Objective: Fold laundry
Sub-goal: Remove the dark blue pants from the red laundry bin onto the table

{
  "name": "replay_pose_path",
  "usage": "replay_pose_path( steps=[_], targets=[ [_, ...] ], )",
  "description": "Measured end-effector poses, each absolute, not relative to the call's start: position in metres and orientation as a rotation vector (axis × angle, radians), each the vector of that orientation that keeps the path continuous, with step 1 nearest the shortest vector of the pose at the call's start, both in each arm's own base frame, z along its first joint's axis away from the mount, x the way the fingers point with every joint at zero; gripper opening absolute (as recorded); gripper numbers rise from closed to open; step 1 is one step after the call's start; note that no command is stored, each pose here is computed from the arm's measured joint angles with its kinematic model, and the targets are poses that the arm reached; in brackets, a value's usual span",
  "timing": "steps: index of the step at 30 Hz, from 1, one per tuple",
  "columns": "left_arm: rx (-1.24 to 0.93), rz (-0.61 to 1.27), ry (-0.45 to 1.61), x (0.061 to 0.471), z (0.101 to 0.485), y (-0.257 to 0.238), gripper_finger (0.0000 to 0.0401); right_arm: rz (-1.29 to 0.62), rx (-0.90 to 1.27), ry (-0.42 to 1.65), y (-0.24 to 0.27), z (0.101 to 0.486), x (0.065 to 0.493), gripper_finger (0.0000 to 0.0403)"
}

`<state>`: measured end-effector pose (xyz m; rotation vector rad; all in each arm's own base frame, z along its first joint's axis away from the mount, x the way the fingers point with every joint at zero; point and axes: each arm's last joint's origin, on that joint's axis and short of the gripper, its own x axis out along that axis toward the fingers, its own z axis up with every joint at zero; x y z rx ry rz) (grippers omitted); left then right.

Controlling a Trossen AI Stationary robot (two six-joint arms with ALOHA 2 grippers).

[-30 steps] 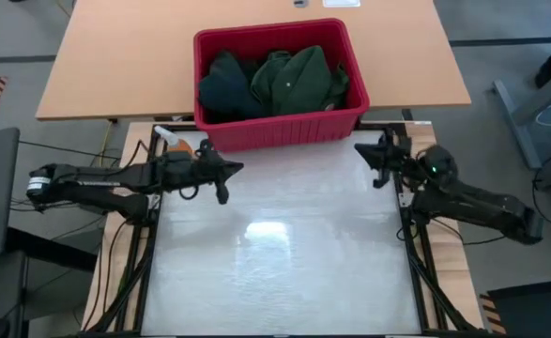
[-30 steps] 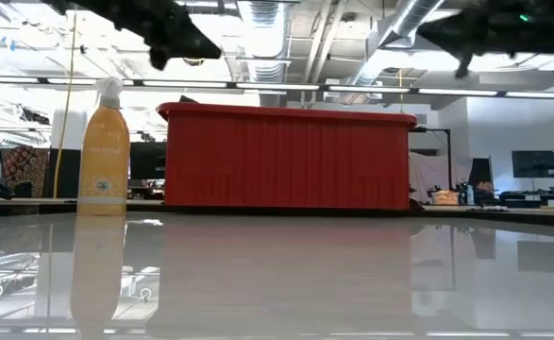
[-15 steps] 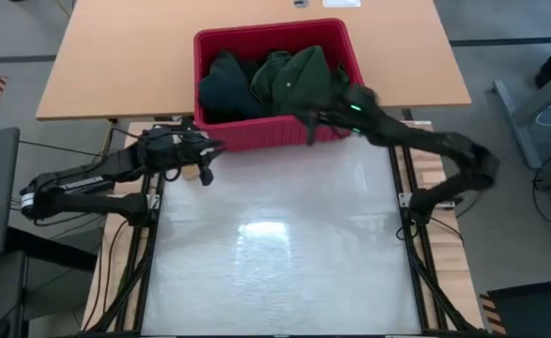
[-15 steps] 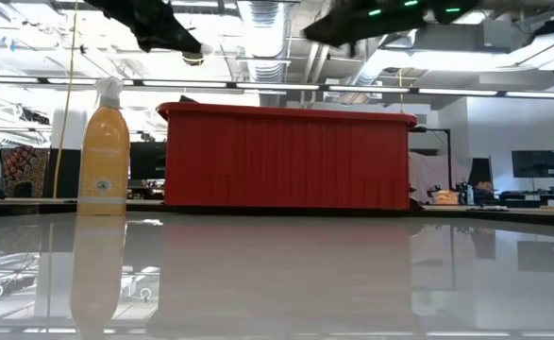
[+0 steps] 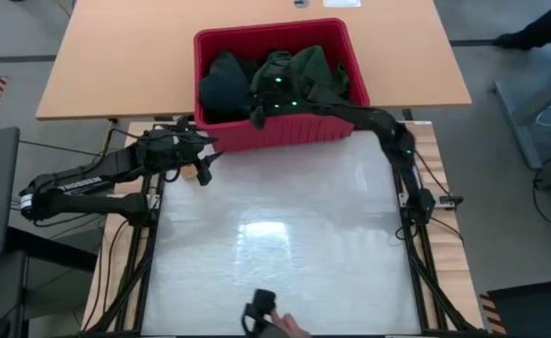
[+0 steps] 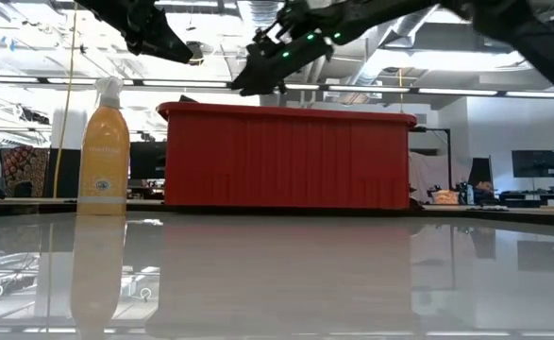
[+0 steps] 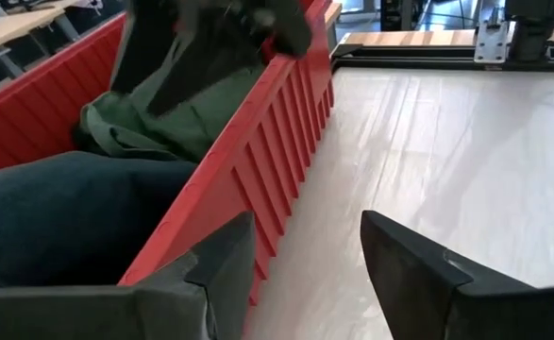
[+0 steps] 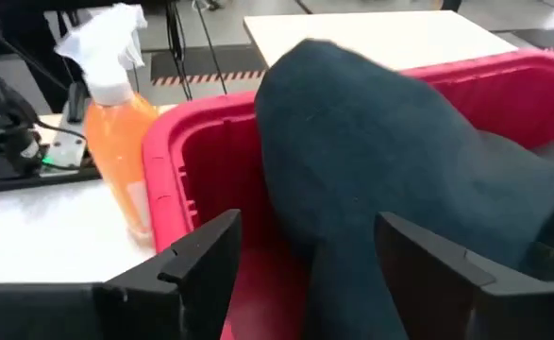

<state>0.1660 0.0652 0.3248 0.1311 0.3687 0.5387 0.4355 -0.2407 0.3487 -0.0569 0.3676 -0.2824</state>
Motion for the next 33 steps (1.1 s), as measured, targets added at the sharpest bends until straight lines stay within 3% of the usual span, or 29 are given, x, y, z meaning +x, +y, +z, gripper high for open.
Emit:
replay_pose_path(
  steps=[9, 17, 21, 30, 33],
  targets=[
    [0.082, 0.547, 0.387, 0.165, 0.322, 0.065, 0.0185, -0.238, -0.099, 0.462, -0.248, 0.321, 0.469, 0.0272],
    [0.060, 0.550, 0.396, 0.165, 0.320, 0.065, 0.0185, -0.397, -0.234, 0.489, -0.254, 0.322, 0.469, 0.0272],
    [0.058, 0.547, 0.397, 0.165, 0.320, 0.065, 0.0185, -0.390, -0.271, 0.487, -0.255, 0.322, 0.468, 0.0272],
    [0.034, 0.542, 0.388, 0.165, 0.320, 0.064, 0.0185, -0.344, -0.148, 0.498, -0.269, 0.282, 0.481, 0.0269],
    [0.028, 0.534, 0.386, 0.166, 0.320, 0.064, 0.0185, -0.358, -0.106, 0.488, -0.271, 0.281, 0.481, 0.0238]
  ],
)
